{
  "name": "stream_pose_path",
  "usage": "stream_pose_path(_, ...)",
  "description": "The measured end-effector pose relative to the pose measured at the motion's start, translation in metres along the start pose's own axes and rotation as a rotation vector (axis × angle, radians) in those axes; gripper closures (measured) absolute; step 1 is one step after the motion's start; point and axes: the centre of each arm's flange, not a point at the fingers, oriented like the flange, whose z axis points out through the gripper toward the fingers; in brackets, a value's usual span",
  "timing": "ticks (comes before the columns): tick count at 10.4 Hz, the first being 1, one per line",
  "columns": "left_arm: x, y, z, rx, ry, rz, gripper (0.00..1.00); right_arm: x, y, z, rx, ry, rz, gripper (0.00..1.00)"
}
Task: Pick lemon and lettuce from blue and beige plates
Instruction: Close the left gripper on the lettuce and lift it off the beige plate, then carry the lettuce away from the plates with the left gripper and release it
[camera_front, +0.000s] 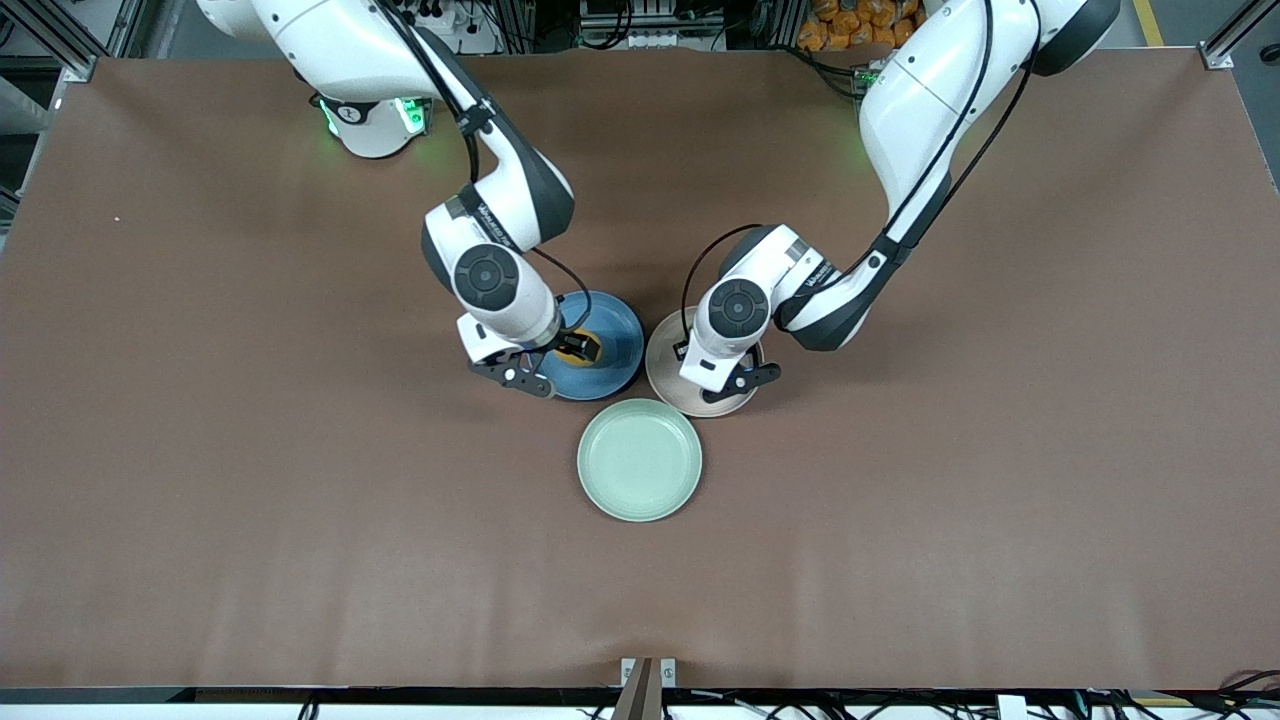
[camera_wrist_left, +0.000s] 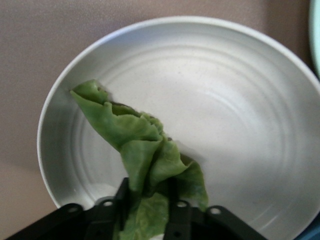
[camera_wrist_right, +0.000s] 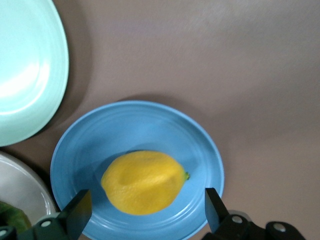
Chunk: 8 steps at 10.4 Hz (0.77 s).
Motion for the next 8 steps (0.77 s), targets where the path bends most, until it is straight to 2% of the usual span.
stream_pose_path(2,0.005,-0.001,-0.014,0.005,0.006,-0.007,0.97,-0.005,-0.003,0.010,-0.008,-0.004,0.000,0.00)
stream_pose_path(4,0.026,-0.020,-0.062,0.016,0.034,-0.016,0.97,-0.002,-0.003,0.020,-0.009,-0.004,0.003,0.00)
stream_pose_path(6,0.069,-0.071,-0.135,0.008,0.076,0.001,0.97,0.000,-0.003,0.030,-0.012,-0.005,0.006,0.00)
stream_pose_path(8,0.116,-0.133,-0.172,0.008,0.087,0.041,0.97,0.002,-0.003,0.038,-0.008,-0.001,0.008,0.00)
